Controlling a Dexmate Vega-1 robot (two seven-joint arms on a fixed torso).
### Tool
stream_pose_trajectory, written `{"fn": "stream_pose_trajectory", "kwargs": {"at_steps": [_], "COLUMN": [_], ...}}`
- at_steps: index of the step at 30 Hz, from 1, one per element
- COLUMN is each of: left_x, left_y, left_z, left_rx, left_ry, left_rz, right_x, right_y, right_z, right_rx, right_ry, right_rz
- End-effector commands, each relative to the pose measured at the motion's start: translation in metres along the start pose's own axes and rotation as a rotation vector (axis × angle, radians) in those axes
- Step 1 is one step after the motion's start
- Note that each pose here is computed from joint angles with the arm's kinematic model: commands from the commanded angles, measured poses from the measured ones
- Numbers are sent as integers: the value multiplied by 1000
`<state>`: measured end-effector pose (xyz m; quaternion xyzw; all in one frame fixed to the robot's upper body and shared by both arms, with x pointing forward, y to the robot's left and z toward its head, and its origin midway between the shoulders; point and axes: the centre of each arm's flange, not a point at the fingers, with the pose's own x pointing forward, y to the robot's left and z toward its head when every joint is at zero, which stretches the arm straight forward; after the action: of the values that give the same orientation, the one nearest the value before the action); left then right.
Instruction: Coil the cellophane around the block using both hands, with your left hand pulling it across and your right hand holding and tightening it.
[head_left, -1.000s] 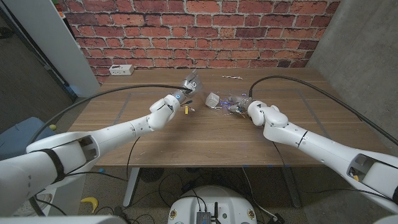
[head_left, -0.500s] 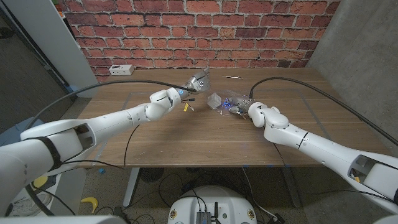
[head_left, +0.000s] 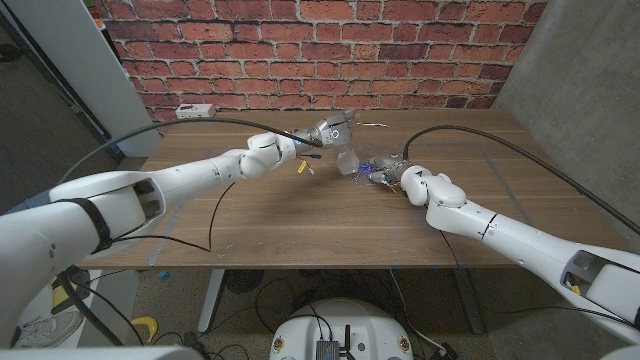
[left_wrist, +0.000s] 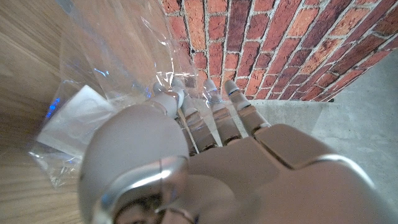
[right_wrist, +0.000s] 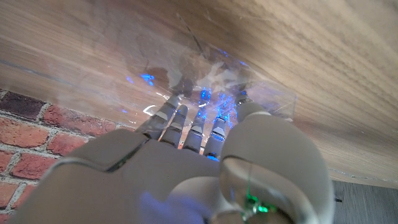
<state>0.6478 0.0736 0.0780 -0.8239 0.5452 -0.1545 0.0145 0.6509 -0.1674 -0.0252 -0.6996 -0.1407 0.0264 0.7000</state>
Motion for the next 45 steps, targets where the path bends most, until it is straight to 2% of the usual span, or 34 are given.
{"fn": "stream_pose_trajectory", "kwargs": {"at_steps": [1,12,18,23,28,33,45], "left_x": [33,45,49,48,42,39,47], "left_y": [-1,2,2,2,2,1,3], "left_z": [5,22,23,20,18,17,25], "left_rx": [0,-23,-21,-19,-15,-18,-37], "left_ry": [-48,-115,-108,-92,-74,-60,-74], "left_rz": [111,151,169,179,182,181,201], "right_x": [-3,-9,-15,-22,-28,-33,-48], "right_y": [-4,-11,-19,-26,-33,-39,-46], "right_z": [-14,-23,-28,-38,-45,-50,-61], "right_rx": [32,73,112,169,149,98,105], "right_ry": [30,48,51,70,142,237,401], "right_rz": [-26,-54,-92,-123,-148,-180,-285]}}
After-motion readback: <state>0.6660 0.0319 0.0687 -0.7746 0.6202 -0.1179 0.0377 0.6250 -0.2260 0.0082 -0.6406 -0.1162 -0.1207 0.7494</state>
